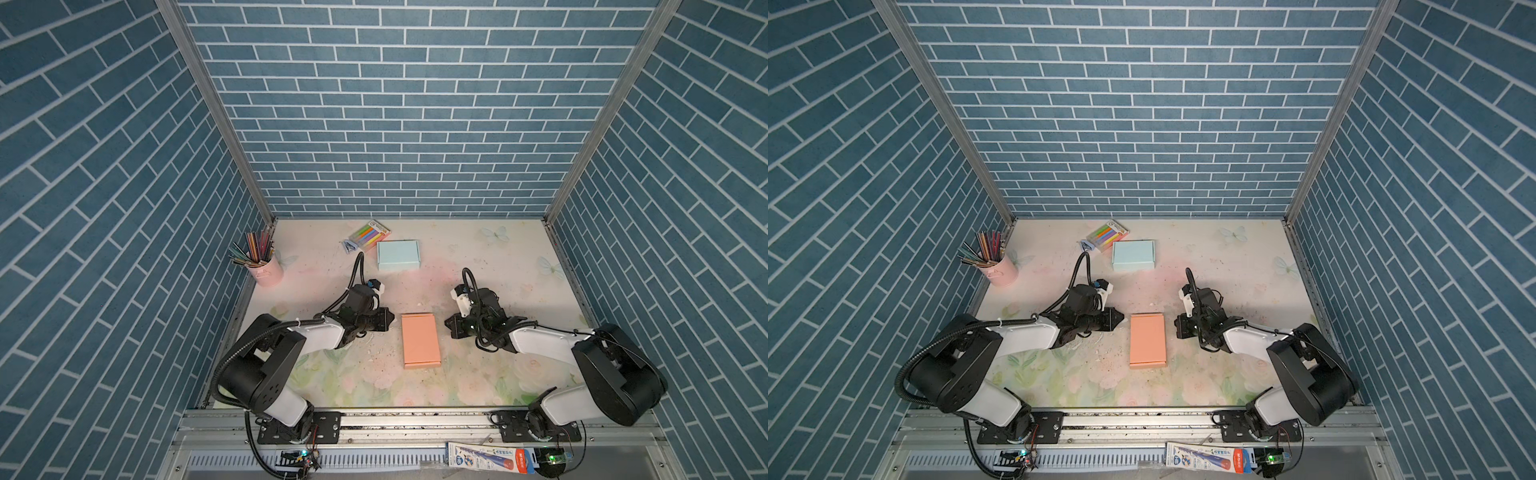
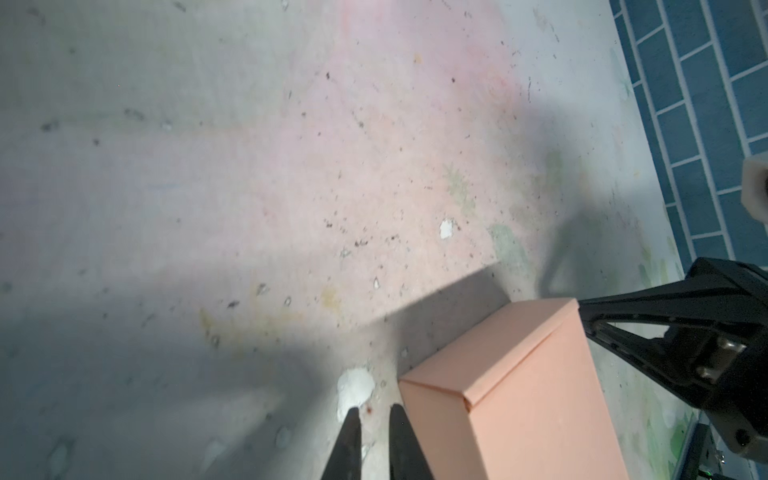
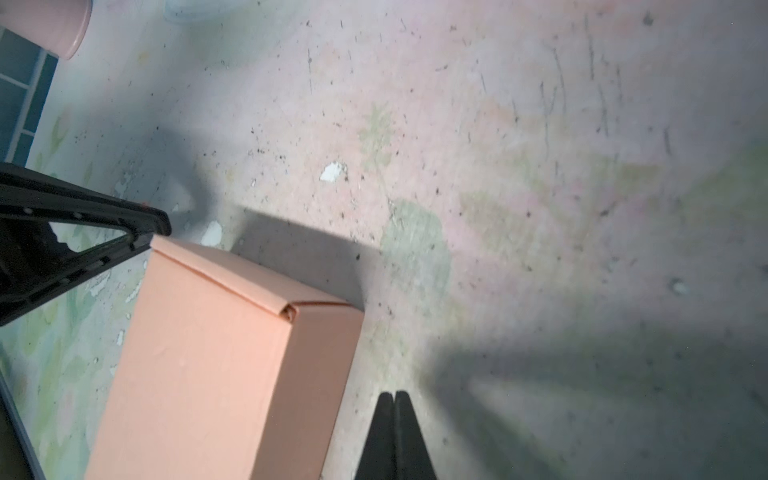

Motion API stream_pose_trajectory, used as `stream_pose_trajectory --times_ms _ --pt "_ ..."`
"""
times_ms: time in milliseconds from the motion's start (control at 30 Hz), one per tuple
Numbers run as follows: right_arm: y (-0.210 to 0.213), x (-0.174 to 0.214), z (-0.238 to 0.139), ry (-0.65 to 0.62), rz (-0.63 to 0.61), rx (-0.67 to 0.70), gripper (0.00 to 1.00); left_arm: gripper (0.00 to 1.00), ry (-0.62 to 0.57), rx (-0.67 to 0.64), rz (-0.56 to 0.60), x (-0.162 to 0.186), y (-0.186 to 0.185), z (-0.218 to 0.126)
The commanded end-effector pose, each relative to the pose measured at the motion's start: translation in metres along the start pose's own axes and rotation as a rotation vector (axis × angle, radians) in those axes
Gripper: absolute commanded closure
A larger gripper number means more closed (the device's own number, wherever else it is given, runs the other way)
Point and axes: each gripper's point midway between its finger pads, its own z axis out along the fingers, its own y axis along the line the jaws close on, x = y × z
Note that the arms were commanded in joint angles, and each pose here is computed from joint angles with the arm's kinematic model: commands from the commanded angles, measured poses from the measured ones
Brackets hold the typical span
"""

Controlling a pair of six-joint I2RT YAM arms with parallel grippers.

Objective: Fold the paper box

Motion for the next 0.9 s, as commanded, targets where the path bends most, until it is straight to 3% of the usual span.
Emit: stream_pose_trajectory --times_ms 0,433,867 --pt "0.004 -0.011 0.007 -0.013 -0.041 -0.019 0.96 0.85 0.018 0.025 0.012 -0.002 -0.005 0.006" --pt "0.008 -0.011 0.022 0.007 -0.052 -0.057 0.97 0.85 0.065 0.048 0.004 0.014 -0.021 0.029" --pt "0.038 -0.010 0.030 0.009 -0.060 -0.141 0.97 0.85 0.080 0.097 0.012 0.018 -0.041 0.039"
